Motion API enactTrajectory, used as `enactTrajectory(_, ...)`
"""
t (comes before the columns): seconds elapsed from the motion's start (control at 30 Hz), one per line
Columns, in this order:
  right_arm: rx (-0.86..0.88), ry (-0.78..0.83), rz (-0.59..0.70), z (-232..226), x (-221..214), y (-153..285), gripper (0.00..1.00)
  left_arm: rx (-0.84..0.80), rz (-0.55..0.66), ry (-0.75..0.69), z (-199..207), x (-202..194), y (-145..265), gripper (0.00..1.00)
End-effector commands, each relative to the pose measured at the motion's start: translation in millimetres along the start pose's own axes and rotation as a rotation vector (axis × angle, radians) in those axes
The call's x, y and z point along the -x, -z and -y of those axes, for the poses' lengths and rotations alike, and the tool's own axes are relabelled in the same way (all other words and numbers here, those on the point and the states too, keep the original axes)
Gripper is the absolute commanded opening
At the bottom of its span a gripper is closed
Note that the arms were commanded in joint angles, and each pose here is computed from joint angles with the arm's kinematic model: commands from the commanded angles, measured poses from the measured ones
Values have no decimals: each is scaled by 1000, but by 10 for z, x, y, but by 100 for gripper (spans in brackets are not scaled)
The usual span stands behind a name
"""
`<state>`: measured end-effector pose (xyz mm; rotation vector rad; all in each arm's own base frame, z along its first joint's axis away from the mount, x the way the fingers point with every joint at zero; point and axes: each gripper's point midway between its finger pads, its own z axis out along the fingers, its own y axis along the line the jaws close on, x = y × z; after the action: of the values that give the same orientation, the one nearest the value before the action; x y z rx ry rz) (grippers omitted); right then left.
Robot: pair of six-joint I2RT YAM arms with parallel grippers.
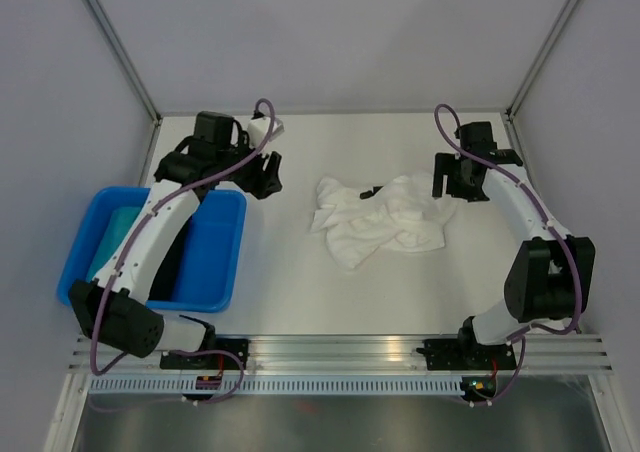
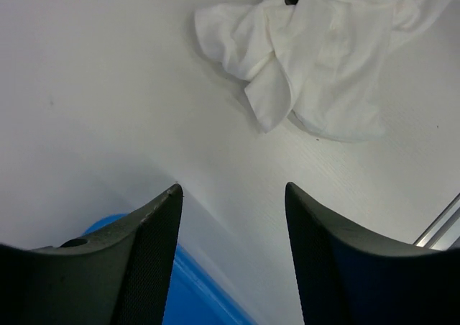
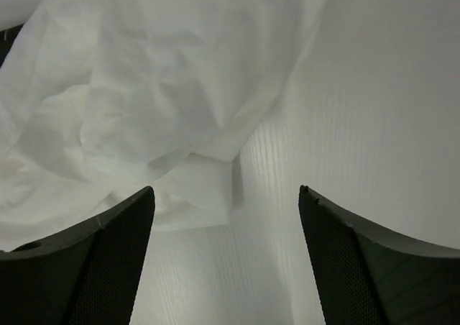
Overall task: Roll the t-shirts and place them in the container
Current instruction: Flatten the tshirt
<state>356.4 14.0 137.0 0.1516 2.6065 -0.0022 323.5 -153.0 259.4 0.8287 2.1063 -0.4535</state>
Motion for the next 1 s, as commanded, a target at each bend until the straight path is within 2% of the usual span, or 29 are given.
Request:
enactTrajectory(0.0,-43,-71,183,48,338,201,84,-9,-107,2,152,-133,-379,64)
enactTrajectory(0.03,25,-81,231,-69,447,219,59,-24,-147,-12,178,-212,-530,63)
enactTrajectory(0.13,146,-70,238,-301,522,192,31,-44,-203,-71,274,-300,-814,67)
enactTrajectory(0.27,192,-68,178,-453,591,-98,39,-53,-303,-145,335,-508,-1344,74)
enactTrajectory(0.43,286,-37,111,-842,638,-475,59,-154,-396,-279,750,-803,-1714,76)
enactTrajectory(0.57,303,-16,80,-1099,699,-755,73,-53,-427,-307,598,-904,-1940,73)
enactTrajectory(0.6,290,-16,81,-1129,729,-814,80,-26,-421,-306,544,-903,-2018,64)
enactTrajectory(0.67,224,-30,86,-1071,845,-983,81,5,-421,-306,492,-928,-2058,48)
enactTrajectory(0.73,99,-20,101,-888,943,-1125,81,-6,-414,-307,509,-941,-2095,36)
enactTrajectory(0.77,66,-12,99,-842,954,-1165,81,-18,-414,-306,526,-960,-2108,19)
enactTrajectory(0.8,26,-1,84,-766,929,-1208,81,-19,-414,-303,530,-963,-2114,8)
enactTrajectory(0.83,0,17,66,-734,898,-1298,81,-14,-423,-302,519,-992,-2129,3)
enactTrajectory(0.97,-103,54,-17,-527,621,-1526,82,5,-383,-306,502,-831,-2061,2)
